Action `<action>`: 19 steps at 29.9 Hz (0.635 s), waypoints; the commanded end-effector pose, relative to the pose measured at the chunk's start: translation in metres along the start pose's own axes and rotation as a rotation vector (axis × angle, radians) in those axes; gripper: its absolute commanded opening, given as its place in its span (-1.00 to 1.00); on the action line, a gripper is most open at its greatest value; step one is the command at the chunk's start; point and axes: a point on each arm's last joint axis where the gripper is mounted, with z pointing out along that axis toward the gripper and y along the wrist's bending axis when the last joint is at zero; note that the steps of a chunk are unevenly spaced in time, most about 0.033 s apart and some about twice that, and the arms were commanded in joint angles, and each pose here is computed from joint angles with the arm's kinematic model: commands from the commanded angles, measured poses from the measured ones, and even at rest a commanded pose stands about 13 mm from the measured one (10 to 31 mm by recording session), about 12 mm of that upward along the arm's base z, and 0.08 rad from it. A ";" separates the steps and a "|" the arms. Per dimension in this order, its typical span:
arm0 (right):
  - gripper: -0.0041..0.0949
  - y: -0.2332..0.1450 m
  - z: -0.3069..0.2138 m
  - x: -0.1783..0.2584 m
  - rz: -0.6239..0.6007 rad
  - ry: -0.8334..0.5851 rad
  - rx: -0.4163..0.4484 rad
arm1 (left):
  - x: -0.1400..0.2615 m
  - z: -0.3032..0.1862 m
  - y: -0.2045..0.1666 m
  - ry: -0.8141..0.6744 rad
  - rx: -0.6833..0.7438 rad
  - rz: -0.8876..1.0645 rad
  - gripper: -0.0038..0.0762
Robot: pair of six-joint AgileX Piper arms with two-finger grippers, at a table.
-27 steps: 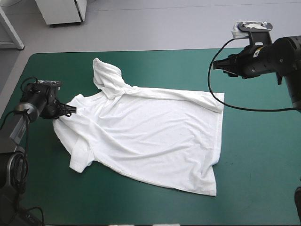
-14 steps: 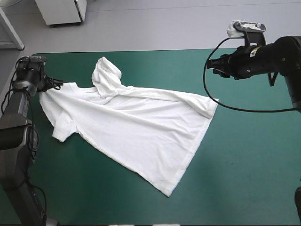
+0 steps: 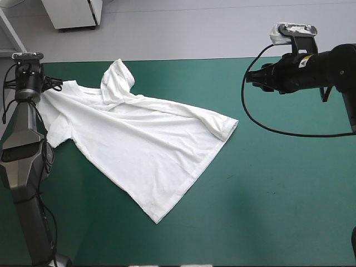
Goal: Fold the cloth
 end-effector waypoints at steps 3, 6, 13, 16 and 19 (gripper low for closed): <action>-0.13 0.006 -0.025 -0.002 -0.030 -0.066 -0.015 | -0.031 -0.044 0.019 -0.186 0.058 -0.021 -0.94; -0.13 0.006 -0.025 -0.002 -0.030 -0.066 -0.015 | -0.031 -0.046 0.007 -0.186 0.164 0.027 -0.76; -0.13 0.006 -0.025 -0.002 -0.029 -0.066 -0.019 | -0.025 -0.057 -0.008 -0.097 0.280 0.052 0.34; -0.13 0.006 -0.025 -0.002 -0.029 -0.066 -0.019 | -0.017 -0.069 -0.007 0.029 0.298 0.000 0.43; -0.13 0.006 -0.025 -0.002 -0.030 -0.066 -0.015 | -0.012 -0.084 -0.009 0.107 0.328 0.019 0.39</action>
